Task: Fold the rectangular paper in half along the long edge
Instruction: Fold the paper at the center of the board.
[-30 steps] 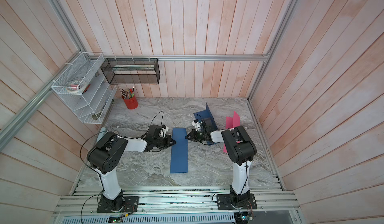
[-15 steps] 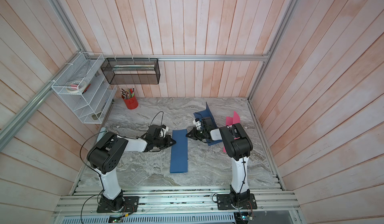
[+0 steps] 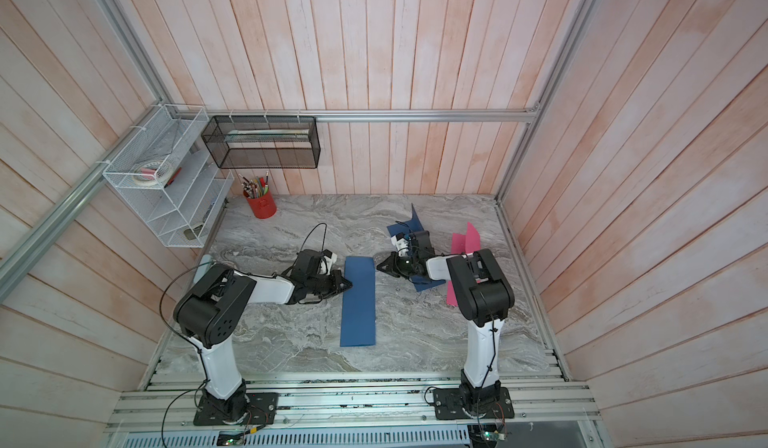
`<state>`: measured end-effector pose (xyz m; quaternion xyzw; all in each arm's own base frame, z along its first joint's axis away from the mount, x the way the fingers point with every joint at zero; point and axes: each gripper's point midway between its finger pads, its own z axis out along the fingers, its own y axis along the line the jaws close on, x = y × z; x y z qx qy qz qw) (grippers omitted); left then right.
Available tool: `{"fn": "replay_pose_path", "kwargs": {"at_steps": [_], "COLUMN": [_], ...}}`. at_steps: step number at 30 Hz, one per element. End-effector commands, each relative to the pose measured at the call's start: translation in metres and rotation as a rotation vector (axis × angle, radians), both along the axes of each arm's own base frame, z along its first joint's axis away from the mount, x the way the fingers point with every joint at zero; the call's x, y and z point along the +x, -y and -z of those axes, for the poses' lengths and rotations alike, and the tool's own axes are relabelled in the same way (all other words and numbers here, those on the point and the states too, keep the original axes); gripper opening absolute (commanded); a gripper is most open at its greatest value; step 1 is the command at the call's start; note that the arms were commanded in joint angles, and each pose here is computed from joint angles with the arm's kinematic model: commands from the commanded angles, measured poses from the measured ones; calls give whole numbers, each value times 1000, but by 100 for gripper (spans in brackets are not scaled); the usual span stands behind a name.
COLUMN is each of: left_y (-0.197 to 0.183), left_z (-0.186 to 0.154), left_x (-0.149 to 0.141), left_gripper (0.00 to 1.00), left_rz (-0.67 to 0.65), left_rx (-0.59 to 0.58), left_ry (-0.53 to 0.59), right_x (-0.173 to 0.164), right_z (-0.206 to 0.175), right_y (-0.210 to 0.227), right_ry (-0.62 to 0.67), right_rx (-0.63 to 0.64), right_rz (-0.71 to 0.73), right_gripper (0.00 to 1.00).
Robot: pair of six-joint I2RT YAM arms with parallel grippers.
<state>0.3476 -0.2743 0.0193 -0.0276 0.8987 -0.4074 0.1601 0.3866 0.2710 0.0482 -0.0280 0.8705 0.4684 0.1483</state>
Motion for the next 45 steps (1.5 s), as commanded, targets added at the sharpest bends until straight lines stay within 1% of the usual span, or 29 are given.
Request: {"fn": "replay_pose_path", "kwargs": {"at_steps": [1,8,13,18,22,24,27,31,34,39,45], "left_y": [-36,-34,-34,-36,-37,-37,-37,-37,-38,-39,-39], "left_z": [64,63,63,63,65,66,67,69,69,69,70], "left_x": [-48,-47,-48,-50,-51,-51,-51,-52,-54,-57,-59], "left_gripper": [0,0,0,0,0,0,0,0,0,0,0], "left_rz": [-30,-28,-28,-29,-28,-29,-29,-29,-29,-31,-32], "left_rx": [173,167,166,172,177,180,182,181,182,181,181], "left_ry": [-241,-240,-243,-244,-248,-251,-253,-260,-263,-267,-270], "right_x": [3,17,19,15,13,14,12,13,16,19,21], "right_z": [-17,10,37,56,56,51,33,4,-7,-7,26], "right_y": [-18,-24,-16,18,49,56,43,10,-8,-19,-12], "right_ry": [26,-13,-56,-96,-98,-91,-60,4,18,9,-48], "right_rx": [37,25,-11,-50,-68,-72,-42,0,42,109,71], "right_rz": [-31,-23,-10,62,114,118,80,19,1,-10,0], "right_gripper": [0,0,0,0,0,0,0,0,0,0,0]}}
